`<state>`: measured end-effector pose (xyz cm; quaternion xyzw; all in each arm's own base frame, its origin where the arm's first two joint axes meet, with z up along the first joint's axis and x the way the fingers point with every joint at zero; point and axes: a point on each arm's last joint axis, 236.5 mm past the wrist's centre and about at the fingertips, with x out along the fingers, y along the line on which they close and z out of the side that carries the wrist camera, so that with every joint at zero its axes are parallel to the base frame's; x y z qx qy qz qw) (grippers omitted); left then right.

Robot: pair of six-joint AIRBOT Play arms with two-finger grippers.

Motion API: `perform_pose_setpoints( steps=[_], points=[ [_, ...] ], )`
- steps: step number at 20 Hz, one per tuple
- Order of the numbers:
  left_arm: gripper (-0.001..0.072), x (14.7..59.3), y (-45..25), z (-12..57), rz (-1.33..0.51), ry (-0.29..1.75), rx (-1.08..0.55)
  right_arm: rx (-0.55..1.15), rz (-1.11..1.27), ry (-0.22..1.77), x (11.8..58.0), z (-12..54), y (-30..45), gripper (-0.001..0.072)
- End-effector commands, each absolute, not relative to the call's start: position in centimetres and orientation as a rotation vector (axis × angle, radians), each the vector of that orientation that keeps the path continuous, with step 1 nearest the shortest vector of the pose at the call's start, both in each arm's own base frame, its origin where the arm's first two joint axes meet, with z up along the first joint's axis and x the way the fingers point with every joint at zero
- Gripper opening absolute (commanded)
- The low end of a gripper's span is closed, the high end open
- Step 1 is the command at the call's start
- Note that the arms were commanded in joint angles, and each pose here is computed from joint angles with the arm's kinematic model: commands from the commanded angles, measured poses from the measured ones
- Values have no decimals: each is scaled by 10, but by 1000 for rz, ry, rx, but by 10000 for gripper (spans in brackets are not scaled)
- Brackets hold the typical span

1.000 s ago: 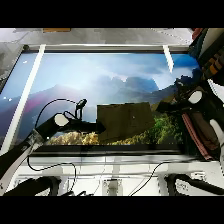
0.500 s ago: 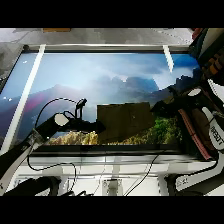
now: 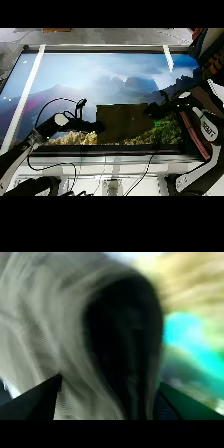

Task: Fold the clothes and pants, and hang the long-sleeved shirts on hangers.

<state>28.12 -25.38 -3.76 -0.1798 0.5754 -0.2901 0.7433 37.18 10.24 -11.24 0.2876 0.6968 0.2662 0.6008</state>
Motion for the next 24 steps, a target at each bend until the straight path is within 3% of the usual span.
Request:
perform_pose_setpoints(
  steps=[1, 2, 5, 11, 15, 18, 21, 24],
  points=[
    [701, 282, -254, -38, -634, 1259, -393, 572, 821, 1604, 358, -108, 147, 620],
    [701, 282, -254, -38, -634, 1259, -393, 539, 856, 1575, 360, -108, 159, 571],
    [701, 282, -254, -38, -643, 1252, -381, 443, 897, 1522, 369, -107, 185, 45],
    [701, 321, -237, 10, -671, 1070, -337, 326, 861, 1321, 427, -23, 182, 47],
    [701, 352, -208, 102, -655, 804, -323, 259, 586, 1143, 478, 64, 106, 47],
    [701, 348, -186, 145, -628, 681, -300, 330, 323, 966, 500, 144, 20, 47],
    [700, 342, -174, 164, -606, 615, -244, 468, 22, 833, 488, 204, -80, 47],
    [700, 339, -172, 170, -606, 597, -234, 643, -322, 909, 423, 199, -169, 47]
  ],
)
